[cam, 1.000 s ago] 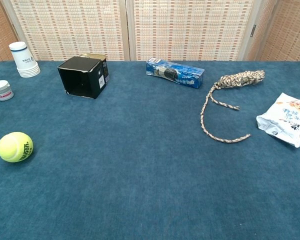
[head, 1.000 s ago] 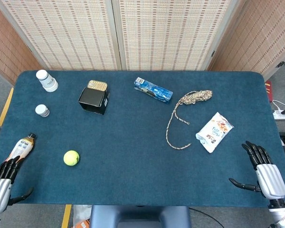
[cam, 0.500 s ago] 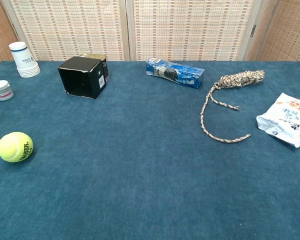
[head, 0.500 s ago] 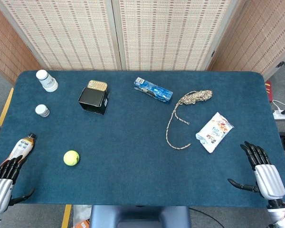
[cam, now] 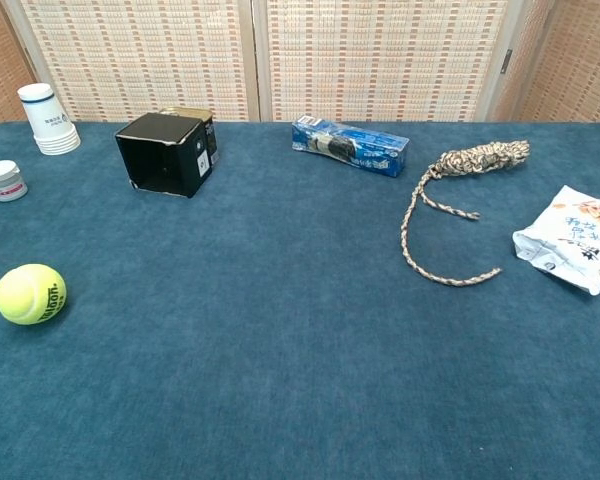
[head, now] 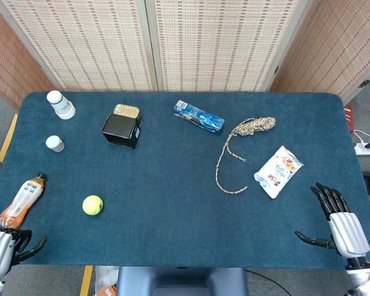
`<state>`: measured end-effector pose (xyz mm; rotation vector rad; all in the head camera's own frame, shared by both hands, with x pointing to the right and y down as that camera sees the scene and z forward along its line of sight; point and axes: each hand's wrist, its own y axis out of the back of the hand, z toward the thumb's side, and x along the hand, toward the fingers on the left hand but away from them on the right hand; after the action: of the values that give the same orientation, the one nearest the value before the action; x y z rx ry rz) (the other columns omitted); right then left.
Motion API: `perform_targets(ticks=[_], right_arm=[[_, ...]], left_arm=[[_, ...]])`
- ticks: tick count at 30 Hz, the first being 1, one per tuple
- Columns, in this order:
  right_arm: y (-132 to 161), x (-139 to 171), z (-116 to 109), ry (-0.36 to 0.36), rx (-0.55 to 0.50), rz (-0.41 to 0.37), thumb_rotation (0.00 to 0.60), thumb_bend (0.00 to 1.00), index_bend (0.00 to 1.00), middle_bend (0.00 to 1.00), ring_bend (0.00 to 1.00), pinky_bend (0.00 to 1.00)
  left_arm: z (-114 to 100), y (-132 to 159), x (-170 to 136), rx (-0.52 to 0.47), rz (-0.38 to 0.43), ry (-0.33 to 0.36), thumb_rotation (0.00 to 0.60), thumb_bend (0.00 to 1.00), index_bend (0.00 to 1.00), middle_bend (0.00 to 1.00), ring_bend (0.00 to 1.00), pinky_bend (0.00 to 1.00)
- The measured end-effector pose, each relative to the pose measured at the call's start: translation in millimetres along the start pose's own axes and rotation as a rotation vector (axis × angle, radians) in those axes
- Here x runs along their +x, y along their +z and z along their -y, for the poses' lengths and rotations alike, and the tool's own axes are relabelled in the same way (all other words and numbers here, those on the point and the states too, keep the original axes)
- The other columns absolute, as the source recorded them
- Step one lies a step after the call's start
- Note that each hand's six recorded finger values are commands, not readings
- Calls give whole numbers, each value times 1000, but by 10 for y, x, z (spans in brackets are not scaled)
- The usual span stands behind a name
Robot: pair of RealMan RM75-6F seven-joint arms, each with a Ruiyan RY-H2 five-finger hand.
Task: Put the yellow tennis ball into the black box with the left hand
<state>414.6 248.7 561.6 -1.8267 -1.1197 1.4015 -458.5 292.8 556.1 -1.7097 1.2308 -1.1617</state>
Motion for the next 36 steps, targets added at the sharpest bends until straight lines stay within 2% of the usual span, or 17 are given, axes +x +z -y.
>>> perform_targets(ticks=[2,6,8,11,21,28,31,36], right_arm=[[4,2,-2,-2,0,-1,546,0,0,0,0,0],[9,4,5,0,1,-3,545,0,0,0,0,0],[14,4,8,1,2,-5,545,0,0,0,0,0],[20,9,11,2,2,-7,545,0,0,0,0,0],[35,28,8,2,2,-18,545,0,0,0,0,0],[35,35,6,2,2,-23,544,0,0,0,0,0],[26,32,10,5,1,-22,544,0,0,0,0,0],[36,16,25,12,6,-25,544,0,0,0,0,0]], left_arm=[[15,2,-19,20,3,-31,600,385,1000,1000,1000,1000],[134,38,-90,55,17,-112,600,598,1000,1000,1000,1000],[242,76,-153,69,40,-169,600,641,1000,1000,1000,1000],[381,119,-207,81,72,-216,600,681,1000,1000,1000,1000],[974,299,-223,67,128,-292,600,699,1000,1000,1000,1000],[1465,439,-24,82,158,-370,600,697,1000,1000,1000,1000],[1575,447,81,88,170,-378,600,696,1000,1000,1000,1000],[1591,407,238,103,178,-350,600,694,1000,1000,1000,1000]])
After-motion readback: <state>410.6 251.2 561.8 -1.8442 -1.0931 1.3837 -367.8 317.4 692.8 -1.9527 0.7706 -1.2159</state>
